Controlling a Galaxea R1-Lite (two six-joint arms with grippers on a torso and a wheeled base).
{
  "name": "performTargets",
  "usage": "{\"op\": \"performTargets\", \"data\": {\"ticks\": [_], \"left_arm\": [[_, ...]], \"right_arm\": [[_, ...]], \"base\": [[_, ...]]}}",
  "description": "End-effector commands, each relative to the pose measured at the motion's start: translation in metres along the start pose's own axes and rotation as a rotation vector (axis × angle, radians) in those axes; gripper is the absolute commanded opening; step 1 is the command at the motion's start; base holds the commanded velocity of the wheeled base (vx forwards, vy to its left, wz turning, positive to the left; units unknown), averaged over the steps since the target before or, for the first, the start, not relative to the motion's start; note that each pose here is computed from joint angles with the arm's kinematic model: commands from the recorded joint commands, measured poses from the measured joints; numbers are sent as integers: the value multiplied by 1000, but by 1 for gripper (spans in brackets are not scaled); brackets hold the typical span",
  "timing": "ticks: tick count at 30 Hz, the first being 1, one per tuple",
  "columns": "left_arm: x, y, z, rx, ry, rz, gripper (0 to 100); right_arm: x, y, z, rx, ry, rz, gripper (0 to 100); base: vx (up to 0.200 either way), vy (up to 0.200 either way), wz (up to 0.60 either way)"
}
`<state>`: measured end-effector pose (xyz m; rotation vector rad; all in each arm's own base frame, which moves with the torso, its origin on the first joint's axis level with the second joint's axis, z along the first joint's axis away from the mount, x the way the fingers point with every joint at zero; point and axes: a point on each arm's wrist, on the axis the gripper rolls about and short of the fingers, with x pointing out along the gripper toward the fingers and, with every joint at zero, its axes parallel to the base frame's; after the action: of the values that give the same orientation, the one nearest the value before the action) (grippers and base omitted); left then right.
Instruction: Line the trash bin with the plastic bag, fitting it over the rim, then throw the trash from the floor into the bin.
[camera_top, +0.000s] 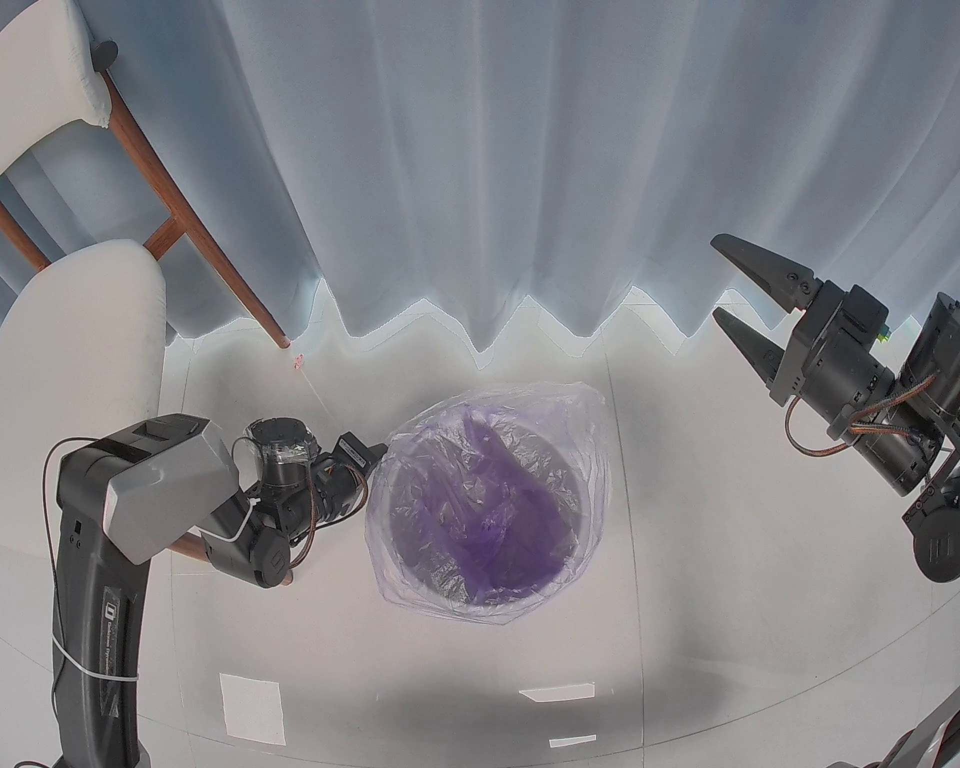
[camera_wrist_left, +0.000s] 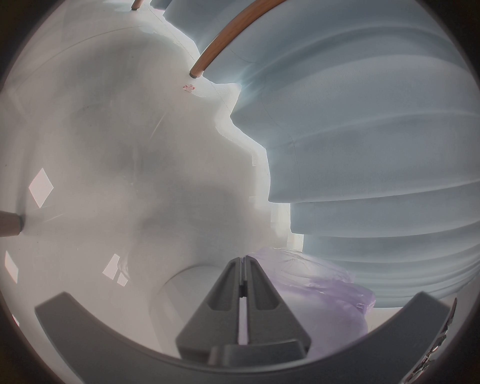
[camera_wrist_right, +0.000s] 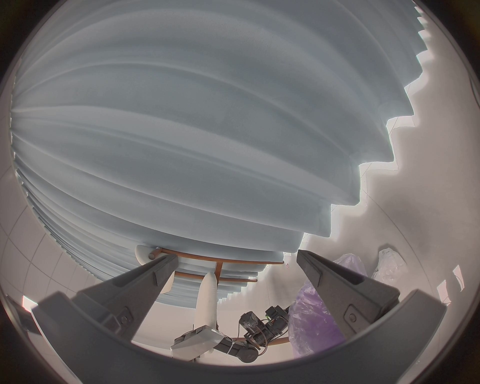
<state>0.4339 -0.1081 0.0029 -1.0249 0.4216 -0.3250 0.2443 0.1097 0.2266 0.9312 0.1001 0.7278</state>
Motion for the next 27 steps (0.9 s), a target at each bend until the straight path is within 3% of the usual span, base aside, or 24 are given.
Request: {"op": "performTargets", "data": {"ticks": [1, 5, 8, 9, 15, 21, 27], "left_arm": [[-5, 10, -7, -1, 1, -2, 0], [-11, 17, -13, 20, -25, -78, 0], [-28, 20, -20, 34, 34, -137, 0], [-33, 21, -20, 34, 53, -135, 100], [-47, 7, -12, 48, 22, -127, 100], [-73, -39, 10, 120, -134, -151, 100], [-137, -82, 5, 133, -110, -193, 100]], "right_arm": [[0, 0, 0, -1, 1, 1, 100], [-1, 0, 0, -3, -1, 1, 100], [-1, 1, 0, -6, -3, 3, 100], [-1, 1, 0, -6, -2, 4, 100], [-1, 0, 0, -5, -1, 1, 100], [-2, 2, 0, -7, -5, 6, 100], [-5, 9, 5, -15, -21, 29, 100]], "base": [[0, 0, 0], [0, 0, 0], [0, 0, 0], [0, 0, 0], [0, 0, 0], [0, 0, 0], [0, 0, 0]]}}
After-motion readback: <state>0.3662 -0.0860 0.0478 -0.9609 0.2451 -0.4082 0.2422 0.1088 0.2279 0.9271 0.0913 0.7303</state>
